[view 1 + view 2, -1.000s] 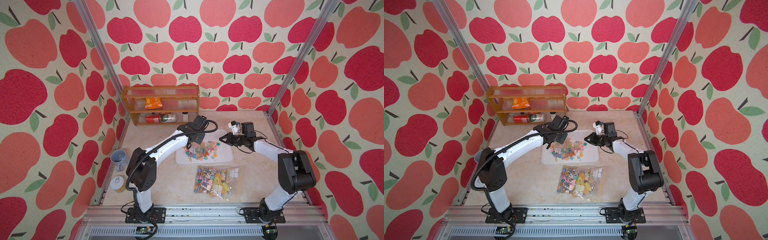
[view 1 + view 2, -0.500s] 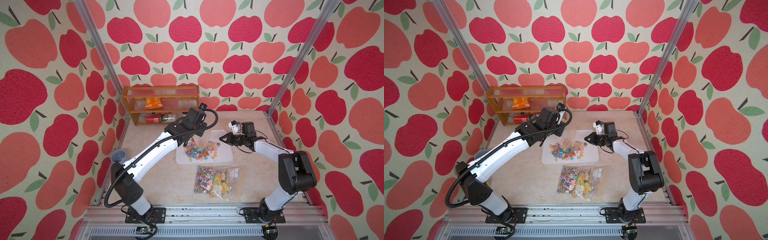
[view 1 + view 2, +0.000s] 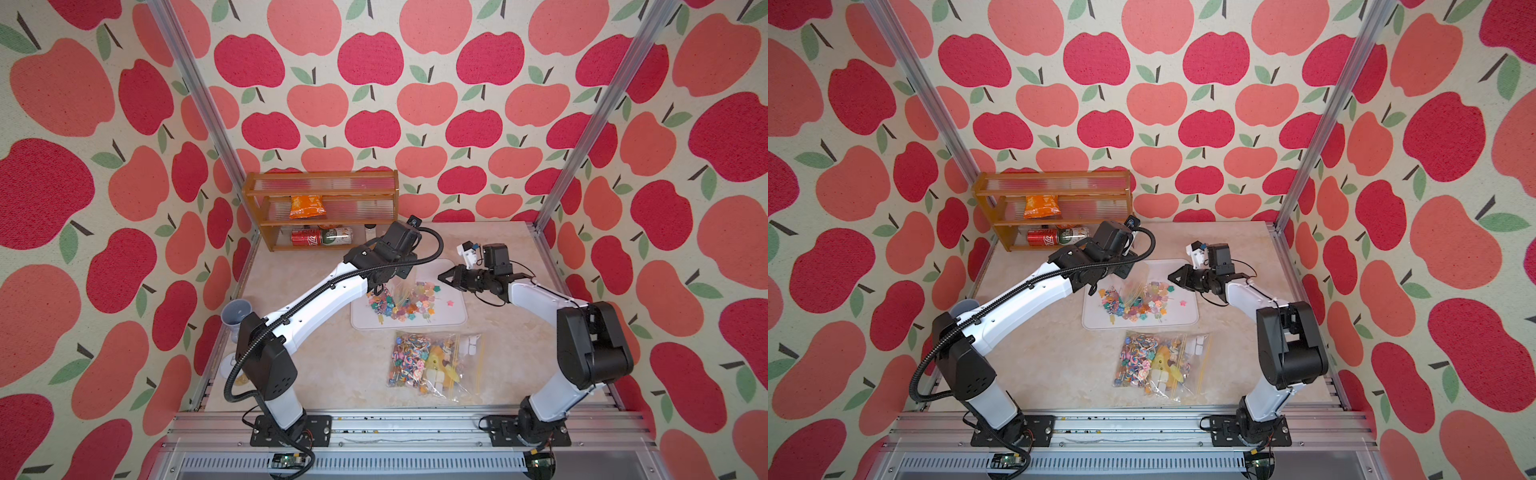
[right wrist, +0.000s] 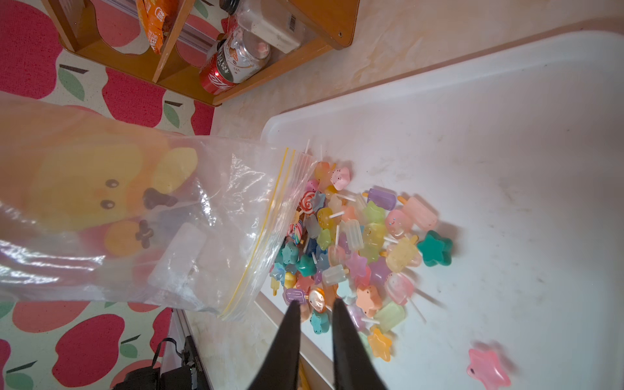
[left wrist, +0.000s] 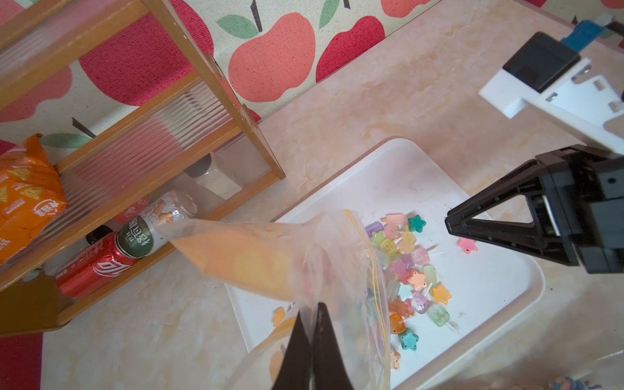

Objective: Pour candies out of the ziploc bag
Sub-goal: 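Pour the candies out of the ziploc bag onto the tray, then place the ziploc bag at the center of the board.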

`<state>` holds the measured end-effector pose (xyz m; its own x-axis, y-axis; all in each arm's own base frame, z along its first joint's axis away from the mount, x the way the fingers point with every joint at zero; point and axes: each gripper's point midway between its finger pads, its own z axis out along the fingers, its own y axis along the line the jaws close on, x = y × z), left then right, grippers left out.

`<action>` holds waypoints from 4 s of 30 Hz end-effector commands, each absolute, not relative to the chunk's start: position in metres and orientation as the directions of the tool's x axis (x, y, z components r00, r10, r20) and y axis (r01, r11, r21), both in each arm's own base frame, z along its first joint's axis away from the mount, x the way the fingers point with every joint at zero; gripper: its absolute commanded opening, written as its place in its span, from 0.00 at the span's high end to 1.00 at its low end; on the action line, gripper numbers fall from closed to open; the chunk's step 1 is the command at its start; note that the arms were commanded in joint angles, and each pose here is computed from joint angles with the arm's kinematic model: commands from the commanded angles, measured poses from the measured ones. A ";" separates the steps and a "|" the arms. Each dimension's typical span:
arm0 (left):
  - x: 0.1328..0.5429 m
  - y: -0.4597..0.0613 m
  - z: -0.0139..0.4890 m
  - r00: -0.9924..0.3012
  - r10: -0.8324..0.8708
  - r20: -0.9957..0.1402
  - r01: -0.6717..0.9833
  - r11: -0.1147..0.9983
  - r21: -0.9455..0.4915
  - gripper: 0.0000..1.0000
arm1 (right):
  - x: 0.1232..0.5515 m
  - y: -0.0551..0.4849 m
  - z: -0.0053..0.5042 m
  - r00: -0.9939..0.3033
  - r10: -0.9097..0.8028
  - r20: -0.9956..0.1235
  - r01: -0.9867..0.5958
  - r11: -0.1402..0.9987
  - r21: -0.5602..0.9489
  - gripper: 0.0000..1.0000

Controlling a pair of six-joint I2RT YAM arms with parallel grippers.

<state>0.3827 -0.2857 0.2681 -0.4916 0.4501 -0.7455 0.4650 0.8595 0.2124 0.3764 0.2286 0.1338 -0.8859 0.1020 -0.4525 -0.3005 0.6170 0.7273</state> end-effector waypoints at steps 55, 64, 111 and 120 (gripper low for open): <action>0.352 -0.244 0.343 -0.557 -0.112 -0.823 0.463 0.781 -0.420 0.02 | 0.378 0.231 0.249 -0.826 0.260 -0.501 -0.450 0.231 0.863 0.92; 0.348 -0.231 0.349 -0.532 -0.102 -0.841 0.451 0.806 -0.383 0.01 | 0.418 0.100 0.265 -0.701 0.488 -0.520 -0.256 0.509 0.822 0.92; 0.225 -0.329 0.199 -0.676 0.357 -0.644 0.544 0.832 -0.110 0.21 | 0.258 0.115 0.220 -0.772 0.151 -0.618 -0.135 0.910 0.391 0.14; 0.210 -0.347 0.187 -0.675 0.365 -0.641 0.551 0.827 -0.108 0.20 | 0.201 0.126 0.183 -0.830 0.133 -0.542 -0.152 0.881 0.448 0.15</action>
